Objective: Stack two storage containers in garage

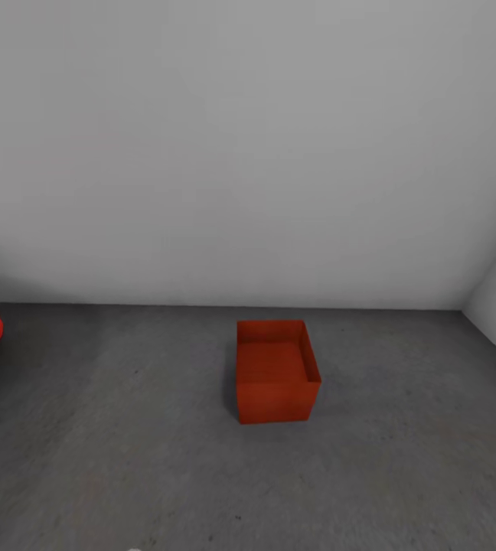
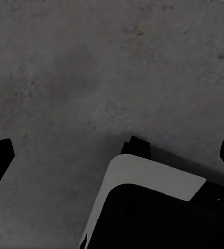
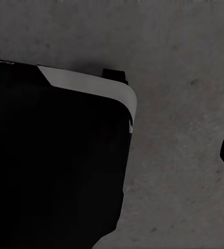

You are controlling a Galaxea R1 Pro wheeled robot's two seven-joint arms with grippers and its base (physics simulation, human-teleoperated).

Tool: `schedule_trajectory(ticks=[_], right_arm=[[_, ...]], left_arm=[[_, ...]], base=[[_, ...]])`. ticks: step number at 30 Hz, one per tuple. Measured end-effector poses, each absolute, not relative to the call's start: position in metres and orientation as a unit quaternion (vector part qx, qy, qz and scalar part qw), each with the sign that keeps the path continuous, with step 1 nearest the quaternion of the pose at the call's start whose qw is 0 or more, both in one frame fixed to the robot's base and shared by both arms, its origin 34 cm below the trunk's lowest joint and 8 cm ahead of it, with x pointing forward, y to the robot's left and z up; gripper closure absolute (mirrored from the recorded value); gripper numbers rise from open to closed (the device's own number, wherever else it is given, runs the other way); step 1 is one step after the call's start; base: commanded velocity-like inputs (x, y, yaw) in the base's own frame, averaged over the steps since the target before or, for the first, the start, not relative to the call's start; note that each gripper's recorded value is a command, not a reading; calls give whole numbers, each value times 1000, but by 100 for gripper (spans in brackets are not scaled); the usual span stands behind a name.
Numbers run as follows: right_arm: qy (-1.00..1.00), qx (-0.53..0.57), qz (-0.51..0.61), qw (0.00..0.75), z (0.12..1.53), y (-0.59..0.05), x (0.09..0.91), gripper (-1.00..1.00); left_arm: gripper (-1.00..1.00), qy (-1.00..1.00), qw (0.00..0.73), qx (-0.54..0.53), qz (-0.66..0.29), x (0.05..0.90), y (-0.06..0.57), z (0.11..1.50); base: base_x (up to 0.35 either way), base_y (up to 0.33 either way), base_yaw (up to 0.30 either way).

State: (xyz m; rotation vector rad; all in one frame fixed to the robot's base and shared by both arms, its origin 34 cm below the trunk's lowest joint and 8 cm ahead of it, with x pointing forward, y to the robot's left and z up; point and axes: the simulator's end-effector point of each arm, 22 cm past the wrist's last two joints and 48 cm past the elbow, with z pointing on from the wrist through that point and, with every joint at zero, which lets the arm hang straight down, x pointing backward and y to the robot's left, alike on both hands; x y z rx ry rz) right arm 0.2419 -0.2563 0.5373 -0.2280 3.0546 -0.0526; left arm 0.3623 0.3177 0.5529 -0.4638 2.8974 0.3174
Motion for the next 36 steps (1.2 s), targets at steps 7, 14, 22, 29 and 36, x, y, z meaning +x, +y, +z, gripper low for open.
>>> schedule_trajectory(ticks=[7, 14, 22, 29, 36], right_arm=[[996, -75, -17, 44, 539, -256, 246, -100], [996, -74, -17, 50, 540, -255, 251, -100], [995, -74, -16, 58, 541, -255, 256, -100], [995, -74, -16, 63, 543, -255, 261, -100], [995, -74, -17, 69, 544, -255, 265, -100]], left_arm=[[-100, 977, 101, -157, 106, 367, 318, 556], [-100, 976, 106, -158, 105, 371, 318, 558], [-100, 975, 112, -159, 104, 376, 318, 561], [-100, 975, 118, -159, 103, 380, 318, 564], [-100, 974, 124, -160, 102, 384, 318, 567]], base=[[0, 0, 0], [0, 0, 0], [0, 0, 0], [0, 0, 0], [0, 0, 0]])
